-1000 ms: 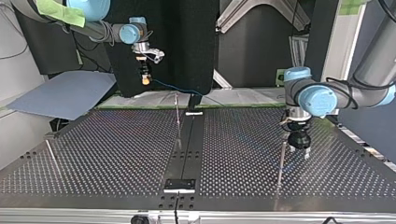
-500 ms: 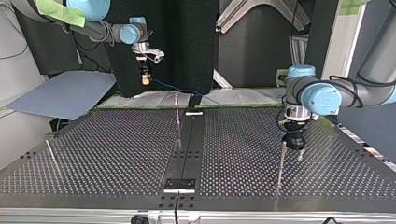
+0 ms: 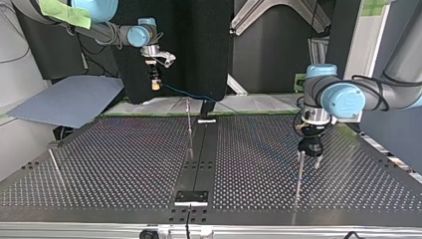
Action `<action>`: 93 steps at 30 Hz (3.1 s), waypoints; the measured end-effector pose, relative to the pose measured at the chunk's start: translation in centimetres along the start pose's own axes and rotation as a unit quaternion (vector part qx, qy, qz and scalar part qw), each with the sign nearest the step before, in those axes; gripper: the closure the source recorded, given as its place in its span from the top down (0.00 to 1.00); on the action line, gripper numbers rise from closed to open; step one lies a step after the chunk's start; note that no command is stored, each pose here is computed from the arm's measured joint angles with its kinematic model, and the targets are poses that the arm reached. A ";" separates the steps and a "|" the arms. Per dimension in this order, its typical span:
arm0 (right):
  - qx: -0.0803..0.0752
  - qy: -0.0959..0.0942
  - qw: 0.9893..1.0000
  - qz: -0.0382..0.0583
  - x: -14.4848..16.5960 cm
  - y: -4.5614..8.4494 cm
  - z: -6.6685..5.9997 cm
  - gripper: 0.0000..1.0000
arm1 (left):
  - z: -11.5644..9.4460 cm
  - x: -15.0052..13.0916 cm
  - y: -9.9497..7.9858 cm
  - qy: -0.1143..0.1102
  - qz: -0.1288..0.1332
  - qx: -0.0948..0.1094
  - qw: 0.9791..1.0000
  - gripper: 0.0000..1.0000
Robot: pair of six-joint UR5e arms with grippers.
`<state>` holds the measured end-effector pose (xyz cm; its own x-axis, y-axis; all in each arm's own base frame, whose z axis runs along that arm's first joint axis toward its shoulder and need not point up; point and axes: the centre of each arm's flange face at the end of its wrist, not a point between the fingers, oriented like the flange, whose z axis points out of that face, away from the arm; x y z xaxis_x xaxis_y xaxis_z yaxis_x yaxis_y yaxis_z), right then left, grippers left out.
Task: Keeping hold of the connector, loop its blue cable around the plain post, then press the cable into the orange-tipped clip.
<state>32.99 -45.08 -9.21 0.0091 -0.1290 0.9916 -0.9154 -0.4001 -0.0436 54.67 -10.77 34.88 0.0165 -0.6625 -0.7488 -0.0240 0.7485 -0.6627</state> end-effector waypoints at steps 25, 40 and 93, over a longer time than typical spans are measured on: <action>-0.001 0.000 1.000 0.000 0.0 0.1 0.1 0.00 | -5.6 -2.0 -1.7 0.001 0.047 -0.014 0.999 1.00; 0.000 -0.001 1.000 0.000 0.0 0.1 0.1 0.00 | -10.7 -6.2 -3.4 -0.022 0.119 -0.062 0.991 1.00; 0.001 -0.001 1.000 0.000 0.2 0.1 0.5 0.00 | -15.2 -8.8 -13.3 0.072 0.270 -0.013 0.960 1.00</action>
<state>33.13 -45.60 -9.08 0.0092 -0.1303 0.9914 -0.9150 -0.4010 -0.0442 39.65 -15.39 50.34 -0.1438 -0.1768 -0.9737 -0.0151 0.9842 -0.1764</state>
